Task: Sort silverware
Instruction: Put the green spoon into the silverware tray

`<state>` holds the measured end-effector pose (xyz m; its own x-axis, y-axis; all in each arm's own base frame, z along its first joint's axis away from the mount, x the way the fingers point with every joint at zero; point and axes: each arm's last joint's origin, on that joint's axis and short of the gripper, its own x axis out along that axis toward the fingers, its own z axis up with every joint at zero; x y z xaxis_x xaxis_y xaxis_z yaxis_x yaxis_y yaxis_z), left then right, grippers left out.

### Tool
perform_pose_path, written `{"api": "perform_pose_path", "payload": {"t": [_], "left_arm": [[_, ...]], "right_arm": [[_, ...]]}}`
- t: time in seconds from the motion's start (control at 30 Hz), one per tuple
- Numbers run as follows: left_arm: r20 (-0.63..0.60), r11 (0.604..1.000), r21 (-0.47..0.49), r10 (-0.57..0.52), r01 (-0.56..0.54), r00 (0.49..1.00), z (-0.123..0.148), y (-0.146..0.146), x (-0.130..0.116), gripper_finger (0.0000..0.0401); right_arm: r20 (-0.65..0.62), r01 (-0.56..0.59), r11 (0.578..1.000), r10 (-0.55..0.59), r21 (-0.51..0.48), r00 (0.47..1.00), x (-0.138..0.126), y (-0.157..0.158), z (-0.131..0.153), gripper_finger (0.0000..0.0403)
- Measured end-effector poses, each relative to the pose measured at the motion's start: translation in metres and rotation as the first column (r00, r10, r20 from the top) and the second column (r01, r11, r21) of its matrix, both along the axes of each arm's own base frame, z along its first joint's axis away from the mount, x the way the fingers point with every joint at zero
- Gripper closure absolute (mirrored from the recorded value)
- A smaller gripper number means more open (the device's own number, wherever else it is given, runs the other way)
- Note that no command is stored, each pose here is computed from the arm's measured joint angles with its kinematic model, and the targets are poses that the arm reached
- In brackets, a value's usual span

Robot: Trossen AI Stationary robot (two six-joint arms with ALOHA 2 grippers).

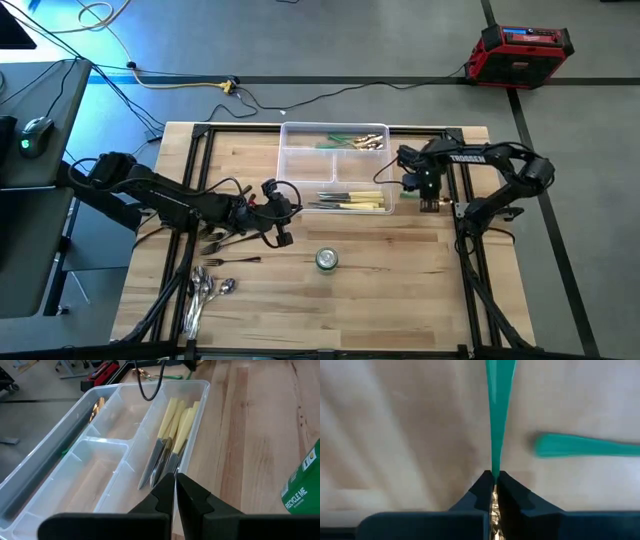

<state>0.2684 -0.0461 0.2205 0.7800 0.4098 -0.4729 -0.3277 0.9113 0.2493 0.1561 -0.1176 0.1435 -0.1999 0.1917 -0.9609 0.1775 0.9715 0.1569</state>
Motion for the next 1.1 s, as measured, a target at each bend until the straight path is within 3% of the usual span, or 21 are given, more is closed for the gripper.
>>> {"api": "perform_pose_path", "payload": {"t": [0.17,0.3,0.47,0.6,0.77,0.9,1.1], "left_arm": [[0.000,1.000,0.000,0.000,0.000,1.000,0.000,0.000,0.000,0.0401],[0.000,1.000,0.000,0.000,0.000,1.000,0.000,0.000,0.000,0.0401],[0.000,1.000,0.000,0.001,-0.001,1.000,0.000,0.000,0.000,0.0401],[0.000,1.000,-0.001,0.000,0.000,1.000,0.000,0.000,0.000,0.0401],[0.000,1.000,-0.001,0.000,0.000,1.000,0.000,0.000,0.000,0.0401],[0.000,1.000,-0.001,-0.001,0.001,1.000,0.000,0.000,0.000,0.0401],[0.000,1.000,-0.001,-0.001,0.001,1.000,0.000,0.000,0.000,0.0401]], "right_arm": [[0.023,0.060,0.997,-0.061,0.038,0.998,0.009,0.011,0.000,0.0396],[0.002,0.048,0.998,-0.048,-0.050,0.999,0.015,0.016,-0.001,0.0373],[-0.027,0.026,0.988,-0.030,-0.150,0.999,0.018,0.018,-0.001,0.0314],[-0.009,-0.001,0.984,-0.001,-0.180,1.000,0.021,0.016,-0.002,0.0281],[0.026,-0.020,0.981,0.025,-0.193,0.999,0.022,0.010,-0.003,0.0287],[0.065,0.037,0.976,-0.024,-0.216,0.998,0.022,0.003,-0.003,0.0309],[0.136,0.033,0.996,-0.020,-0.088,0.990,0.023,0.008,-0.005,0.0319]]}}
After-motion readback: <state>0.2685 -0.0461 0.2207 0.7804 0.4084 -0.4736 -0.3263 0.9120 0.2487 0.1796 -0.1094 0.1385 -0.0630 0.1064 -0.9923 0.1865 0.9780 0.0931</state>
